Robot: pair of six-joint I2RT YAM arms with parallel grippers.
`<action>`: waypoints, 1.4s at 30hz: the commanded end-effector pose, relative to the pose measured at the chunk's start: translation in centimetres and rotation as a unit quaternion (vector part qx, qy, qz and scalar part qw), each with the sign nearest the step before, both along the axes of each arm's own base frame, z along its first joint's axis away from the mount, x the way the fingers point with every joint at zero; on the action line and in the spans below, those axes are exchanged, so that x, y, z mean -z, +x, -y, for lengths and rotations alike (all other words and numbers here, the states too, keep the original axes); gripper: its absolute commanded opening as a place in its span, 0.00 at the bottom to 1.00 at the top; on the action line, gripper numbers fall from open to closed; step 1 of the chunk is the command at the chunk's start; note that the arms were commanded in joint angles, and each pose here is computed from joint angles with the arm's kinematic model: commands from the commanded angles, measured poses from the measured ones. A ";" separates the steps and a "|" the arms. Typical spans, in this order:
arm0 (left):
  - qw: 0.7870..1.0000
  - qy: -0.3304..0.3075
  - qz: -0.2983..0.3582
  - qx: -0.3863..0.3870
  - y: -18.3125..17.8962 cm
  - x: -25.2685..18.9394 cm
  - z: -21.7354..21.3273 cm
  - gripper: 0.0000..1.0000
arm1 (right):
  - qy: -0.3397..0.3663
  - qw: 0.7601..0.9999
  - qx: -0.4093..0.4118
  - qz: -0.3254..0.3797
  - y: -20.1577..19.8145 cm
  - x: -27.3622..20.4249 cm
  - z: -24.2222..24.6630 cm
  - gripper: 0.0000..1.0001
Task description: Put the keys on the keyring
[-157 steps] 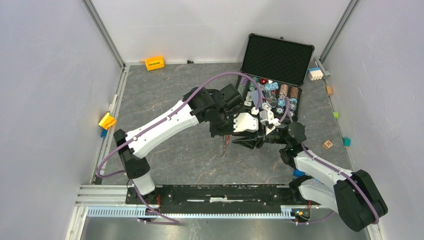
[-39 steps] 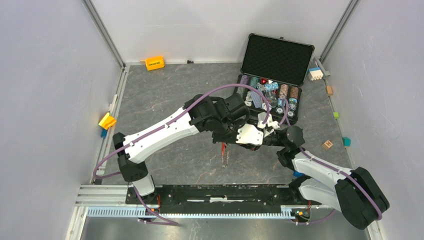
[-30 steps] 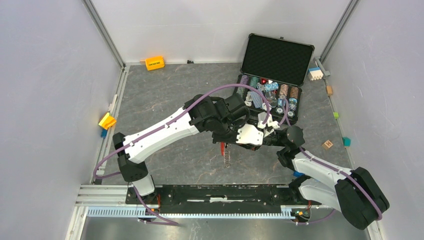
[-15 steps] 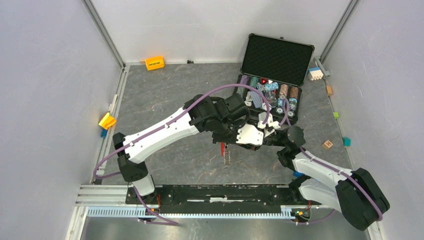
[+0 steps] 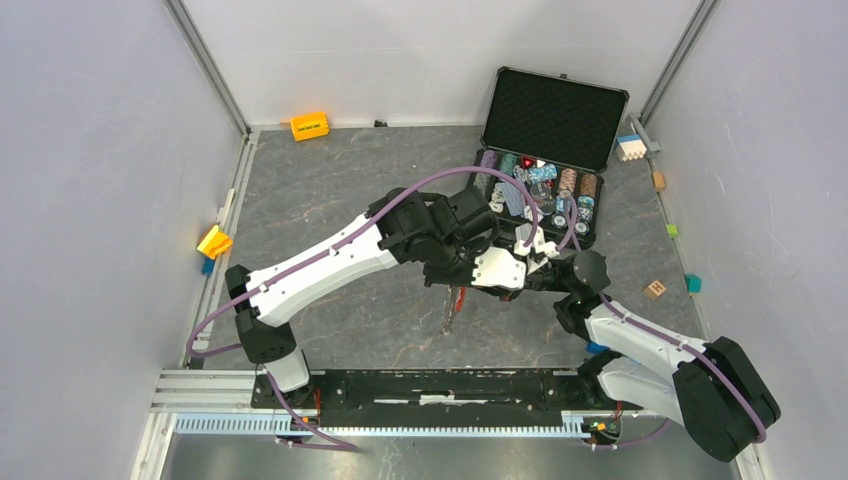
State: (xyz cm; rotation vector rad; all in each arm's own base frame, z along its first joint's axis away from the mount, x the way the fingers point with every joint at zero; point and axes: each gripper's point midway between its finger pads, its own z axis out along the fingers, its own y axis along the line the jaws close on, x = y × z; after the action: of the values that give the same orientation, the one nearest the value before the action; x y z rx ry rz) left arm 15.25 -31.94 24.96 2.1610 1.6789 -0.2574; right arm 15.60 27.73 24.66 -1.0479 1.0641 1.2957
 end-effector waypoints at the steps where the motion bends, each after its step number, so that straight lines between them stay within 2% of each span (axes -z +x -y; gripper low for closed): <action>1: 0.999 -0.033 -0.019 -0.001 -0.6 -0.3 1.9 0.02 | 0.002 1.000 0.031 0.003 1.7 -1.6 -0.3 0.00; 9: 0.999 -0.035 -0.015 -0.005 -0.4 -0.4 1.8 0.04 | -0.013 0.999 0.028 0.009 1.8 -1.6 -0.2 0.00; 17: 0.999 -0.042 -0.004 -0.016 0.3 -1.1 0.9 0.16 | -0.008 1.000 0.017 0.020 1.3 -2.1 0.1 0.00; 26: 0.998 -0.049 0.006 -0.029 1.2 -1.4 0.0 0.34 | 0.000 1.000 0.019 0.017 1.3 -2.3 0.5 0.00; 29: 0.998 -0.050 0.009 -0.034 1.6 -1.6 -0.3 0.37 | 0.000 1.000 0.020 0.015 1.4 -2.2 0.6 0.00; 35: 0.997 -0.063 0.004 -0.037 1.7 -1.9 -0.7 0.39 | 0.008 1.000 0.020 0.013 1.3 -2.7 0.8 0.00; 42: 0.995 -0.093 -0.017 -0.040 1.4 -1.3 -0.9 0.34 | 0.021 1.000 0.016 0.016 1.0 -3.4 1.2 0.00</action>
State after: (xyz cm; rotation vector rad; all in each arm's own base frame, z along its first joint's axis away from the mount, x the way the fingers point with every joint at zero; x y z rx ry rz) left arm 17.11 -30.42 24.87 2.0450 1.7287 -0.2986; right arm 17.06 26.90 25.32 -1.0148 1.1332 1.2846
